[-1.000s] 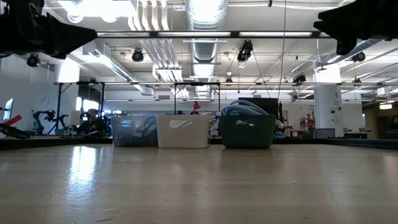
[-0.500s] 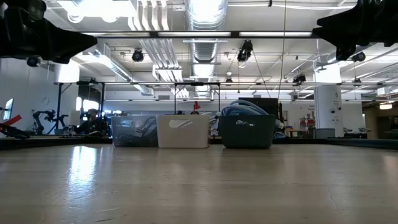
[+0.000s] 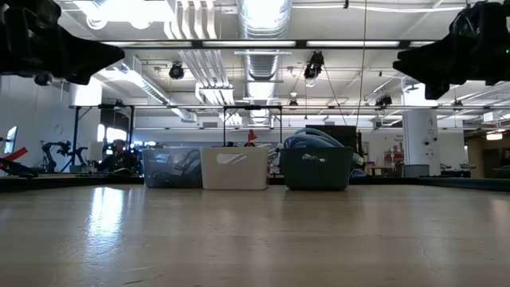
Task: Pick & Place USB Port
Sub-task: Return to Home Position
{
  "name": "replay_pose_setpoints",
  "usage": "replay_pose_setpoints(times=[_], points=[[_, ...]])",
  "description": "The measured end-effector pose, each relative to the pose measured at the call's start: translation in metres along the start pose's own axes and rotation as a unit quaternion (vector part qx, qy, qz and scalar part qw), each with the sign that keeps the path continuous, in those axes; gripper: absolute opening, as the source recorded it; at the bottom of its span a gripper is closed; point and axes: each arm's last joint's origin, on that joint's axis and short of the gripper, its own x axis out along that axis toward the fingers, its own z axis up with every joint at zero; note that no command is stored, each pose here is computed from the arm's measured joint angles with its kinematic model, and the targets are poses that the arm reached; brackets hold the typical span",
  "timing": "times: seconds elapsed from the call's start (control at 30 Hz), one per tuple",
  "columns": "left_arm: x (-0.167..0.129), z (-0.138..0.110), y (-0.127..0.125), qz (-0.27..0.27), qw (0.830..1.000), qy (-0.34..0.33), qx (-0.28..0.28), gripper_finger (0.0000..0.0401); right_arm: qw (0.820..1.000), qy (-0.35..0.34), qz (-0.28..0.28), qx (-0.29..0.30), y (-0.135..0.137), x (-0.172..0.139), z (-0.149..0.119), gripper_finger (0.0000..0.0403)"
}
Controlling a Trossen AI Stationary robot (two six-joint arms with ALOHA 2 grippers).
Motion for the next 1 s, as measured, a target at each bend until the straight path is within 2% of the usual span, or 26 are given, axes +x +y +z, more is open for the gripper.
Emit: replay_pose_setpoints(times=[0.3, 0.5, 0.73, 1.0], points=[[-0.0002, -0.0053, -0.0013, -0.005, 1.000, 0.025, -0.019, 0.0096, 1.000, 0.005, -0.019, -0.012, -0.0014, 0.0002, -0.0020, 0.0119], [-0.0002, -0.0059, -0.0014, -0.006, 0.999, 0.027, -0.020, 0.0097, 0.999, 0.036, -0.022, -0.034, -0.0020, 0.0009, -0.0078, 0.0129], [-0.0002, -0.0059, -0.0015, -0.006, 0.999, 0.027, -0.019, 0.0097, 0.998, 0.051, -0.025, 0.003, -0.0023, 0.0008, -0.0109, 0.0134], [-0.0002, -0.0059, -0.0015, -0.006, 0.999, 0.027, -0.019, 0.0097, 0.998, 0.052, -0.025, 0.001, -0.0024, 0.0008, -0.0110, 0.0122]])
